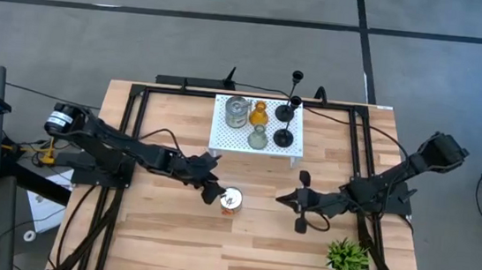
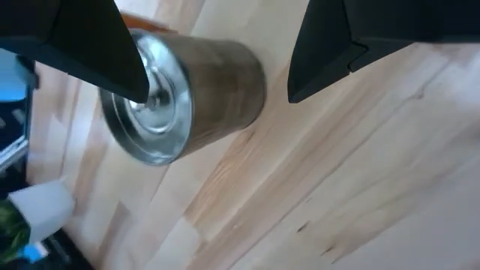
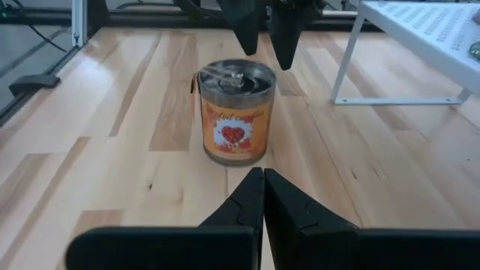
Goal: Pick & Place candle stick holders
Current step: Put the orange scented candle on the shelf align with the other green scented candle
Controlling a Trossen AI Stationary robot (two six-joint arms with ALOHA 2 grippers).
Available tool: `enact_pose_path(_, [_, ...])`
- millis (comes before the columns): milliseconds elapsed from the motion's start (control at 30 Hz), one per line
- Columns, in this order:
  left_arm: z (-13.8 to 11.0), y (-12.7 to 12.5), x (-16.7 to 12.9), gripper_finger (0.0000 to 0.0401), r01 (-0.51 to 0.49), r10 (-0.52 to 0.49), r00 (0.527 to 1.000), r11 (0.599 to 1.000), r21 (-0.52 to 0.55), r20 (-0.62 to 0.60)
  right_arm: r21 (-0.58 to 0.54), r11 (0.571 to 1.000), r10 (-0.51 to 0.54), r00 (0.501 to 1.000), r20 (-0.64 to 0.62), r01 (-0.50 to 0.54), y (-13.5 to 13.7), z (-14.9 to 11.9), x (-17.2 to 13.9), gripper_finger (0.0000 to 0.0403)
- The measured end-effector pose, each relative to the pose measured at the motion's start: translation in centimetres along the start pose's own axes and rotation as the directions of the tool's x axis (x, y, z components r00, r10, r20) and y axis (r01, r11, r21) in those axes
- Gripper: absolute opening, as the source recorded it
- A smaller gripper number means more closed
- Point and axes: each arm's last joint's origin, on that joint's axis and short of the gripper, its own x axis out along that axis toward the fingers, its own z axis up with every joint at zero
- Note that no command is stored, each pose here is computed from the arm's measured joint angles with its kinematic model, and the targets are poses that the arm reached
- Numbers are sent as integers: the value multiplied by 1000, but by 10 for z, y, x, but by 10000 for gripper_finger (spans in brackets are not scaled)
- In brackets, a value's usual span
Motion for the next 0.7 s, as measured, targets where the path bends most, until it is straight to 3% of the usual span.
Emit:
enact_pose_path(367, [-7, 0, 20, 306, 11, -12, 1000, 999, -46, -15, 0, 1000, -1, 1000, -4, 1, 0, 0, 0, 0])
enact_pose_path(700, [-6, -1, 20, 179, 33, -33, 999, 998, -50, -1, 0, 1000, -14, 1000, -2, 14, 0, -1, 0, 0])
